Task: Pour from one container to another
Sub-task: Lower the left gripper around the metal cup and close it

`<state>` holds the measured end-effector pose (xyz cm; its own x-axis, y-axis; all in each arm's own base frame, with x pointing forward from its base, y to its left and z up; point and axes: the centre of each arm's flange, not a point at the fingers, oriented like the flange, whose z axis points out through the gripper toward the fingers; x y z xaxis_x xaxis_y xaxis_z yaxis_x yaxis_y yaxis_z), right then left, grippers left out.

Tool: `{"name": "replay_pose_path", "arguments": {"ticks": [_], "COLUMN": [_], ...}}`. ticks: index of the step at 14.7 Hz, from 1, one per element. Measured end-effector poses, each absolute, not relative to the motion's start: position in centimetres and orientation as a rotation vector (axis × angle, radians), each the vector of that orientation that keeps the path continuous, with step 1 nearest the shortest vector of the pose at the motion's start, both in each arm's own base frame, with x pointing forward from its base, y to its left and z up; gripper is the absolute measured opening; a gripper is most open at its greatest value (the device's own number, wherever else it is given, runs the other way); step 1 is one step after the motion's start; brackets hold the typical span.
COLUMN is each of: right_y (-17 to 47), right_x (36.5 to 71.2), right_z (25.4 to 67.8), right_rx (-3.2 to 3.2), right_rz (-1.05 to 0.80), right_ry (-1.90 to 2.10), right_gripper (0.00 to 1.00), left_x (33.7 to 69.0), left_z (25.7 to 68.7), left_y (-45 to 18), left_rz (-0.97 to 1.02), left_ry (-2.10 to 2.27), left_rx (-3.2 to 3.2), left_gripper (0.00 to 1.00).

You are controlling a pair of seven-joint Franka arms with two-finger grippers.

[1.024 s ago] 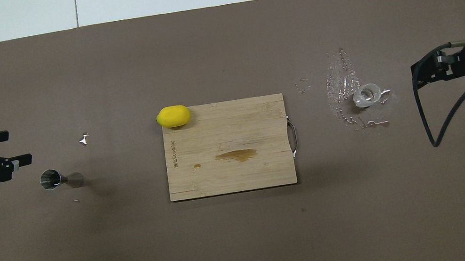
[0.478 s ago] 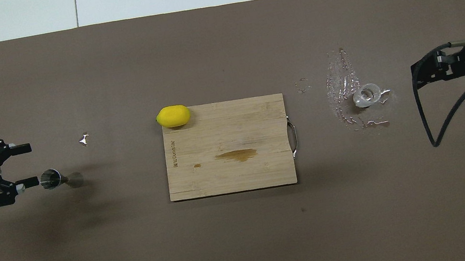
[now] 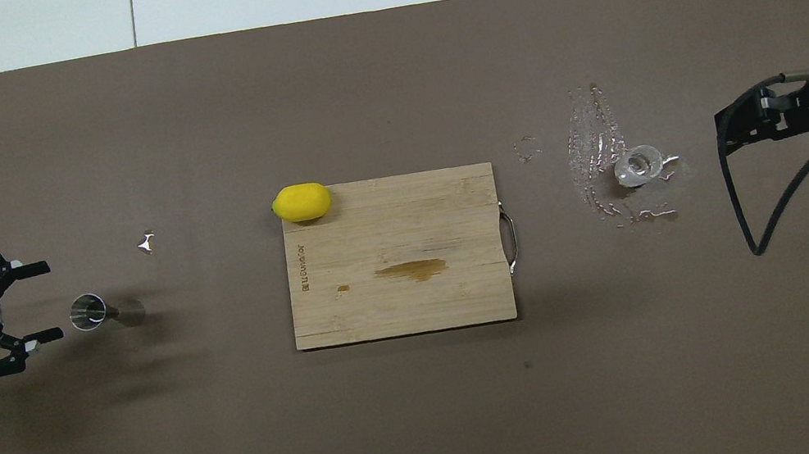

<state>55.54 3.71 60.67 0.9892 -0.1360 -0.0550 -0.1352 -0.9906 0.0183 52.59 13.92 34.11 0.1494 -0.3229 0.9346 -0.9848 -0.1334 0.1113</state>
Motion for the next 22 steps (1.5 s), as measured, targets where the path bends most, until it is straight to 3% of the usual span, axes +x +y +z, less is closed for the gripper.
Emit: {"name": "replay_pose_path", "arguments": {"ticks": [6, 18, 20, 22], "right_y": [3.7, 3.7, 3.7, 3.7], "right_x": [55.5, 55.5, 55.5, 55.5], "right_z": [60.7, 60.7, 60.7, 60.7], "right_rx": [3.119, 3.119, 3.119, 3.119], "right_rz": [-0.088, -0.088, -0.088, -0.088], "right_ry": [-0.213, -0.213, -0.213, -0.213], "right_gripper": [1.00, 1.00, 1.00, 1.00], "left_x": [51.3, 50.6, 50.6, 50.6], "left_z": [28.3, 27.1, 27.1, 27.1], "left_y": [14.1, 13.3, 13.3, 13.3], "left_rz": [1.084, 1.082, 1.082, 1.084], "left_ry": [-1.243, -1.210, -1.210, -1.212], "left_rx": [1.523, 1.494, 1.493, 1.491], "left_gripper": [1.00, 1.00, 0.96, 0.76]}}
